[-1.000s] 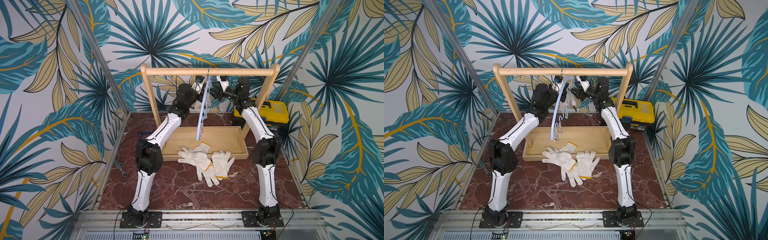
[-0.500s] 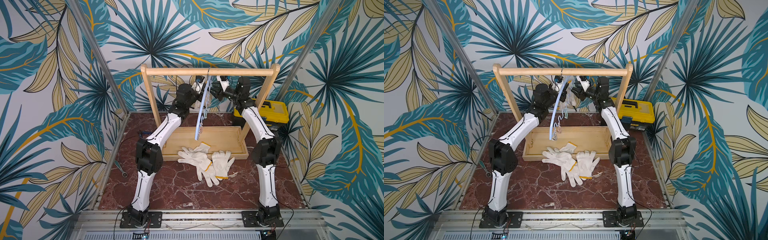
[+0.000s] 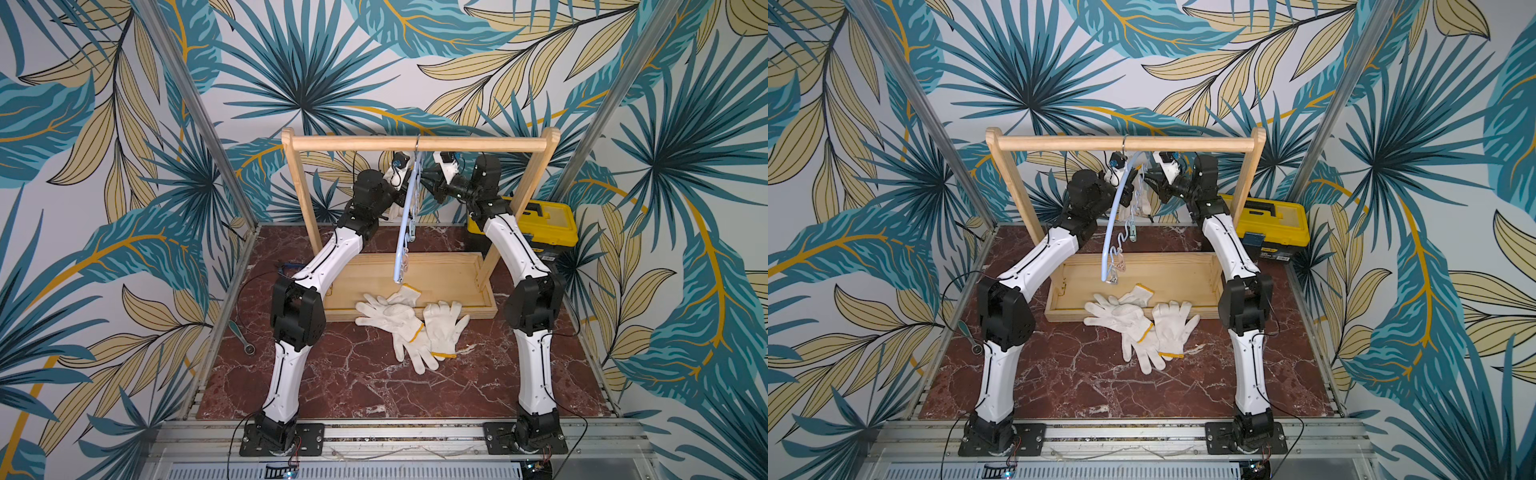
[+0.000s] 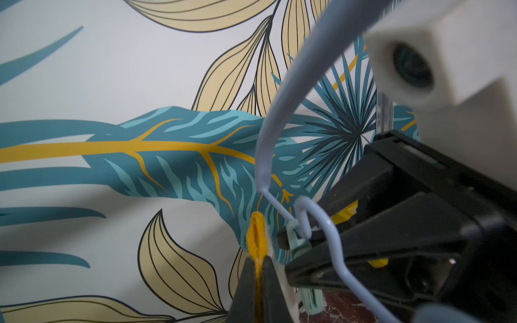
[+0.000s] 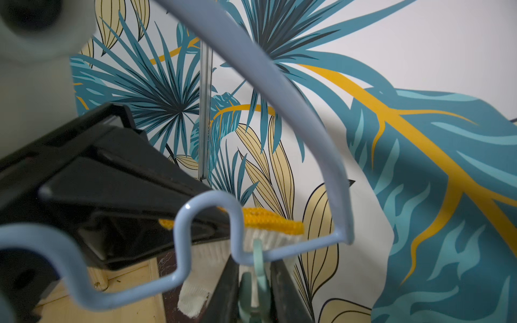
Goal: Clip the gloves onto a hanger to dry
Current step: Open the clamp at the hanger.
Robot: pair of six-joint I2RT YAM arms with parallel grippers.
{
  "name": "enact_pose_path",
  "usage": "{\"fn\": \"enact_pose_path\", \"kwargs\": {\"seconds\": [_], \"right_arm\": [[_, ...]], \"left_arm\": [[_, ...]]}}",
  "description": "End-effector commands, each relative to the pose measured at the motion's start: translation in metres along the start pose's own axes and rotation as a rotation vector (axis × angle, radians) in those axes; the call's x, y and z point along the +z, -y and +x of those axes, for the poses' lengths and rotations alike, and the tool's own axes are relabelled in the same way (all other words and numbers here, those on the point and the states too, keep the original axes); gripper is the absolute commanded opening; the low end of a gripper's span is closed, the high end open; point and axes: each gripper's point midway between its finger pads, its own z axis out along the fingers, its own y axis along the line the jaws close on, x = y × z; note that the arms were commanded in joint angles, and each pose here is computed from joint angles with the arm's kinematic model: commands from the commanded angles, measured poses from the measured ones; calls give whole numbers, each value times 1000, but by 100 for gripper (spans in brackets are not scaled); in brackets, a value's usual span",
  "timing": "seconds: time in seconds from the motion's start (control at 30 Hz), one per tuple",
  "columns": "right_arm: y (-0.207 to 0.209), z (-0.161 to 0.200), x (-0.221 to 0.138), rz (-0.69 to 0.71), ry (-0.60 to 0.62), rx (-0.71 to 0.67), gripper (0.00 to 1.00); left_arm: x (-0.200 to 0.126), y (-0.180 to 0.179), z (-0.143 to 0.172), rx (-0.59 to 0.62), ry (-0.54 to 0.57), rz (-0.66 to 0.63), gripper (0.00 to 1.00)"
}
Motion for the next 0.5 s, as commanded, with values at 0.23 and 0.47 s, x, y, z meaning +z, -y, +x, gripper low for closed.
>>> {"fn": "enact_pose_path", "kwargs": {"seconds": [0.23, 0.47], "right_arm": [[-10, -33, -11, -10, 27, -4, 0], [-22, -42, -15, -77, 39, 23, 0]], "left_arm": [[-54, -13, -3, 41, -56, -26, 0], [-77, 13, 26, 3, -114, 285, 0]]}}
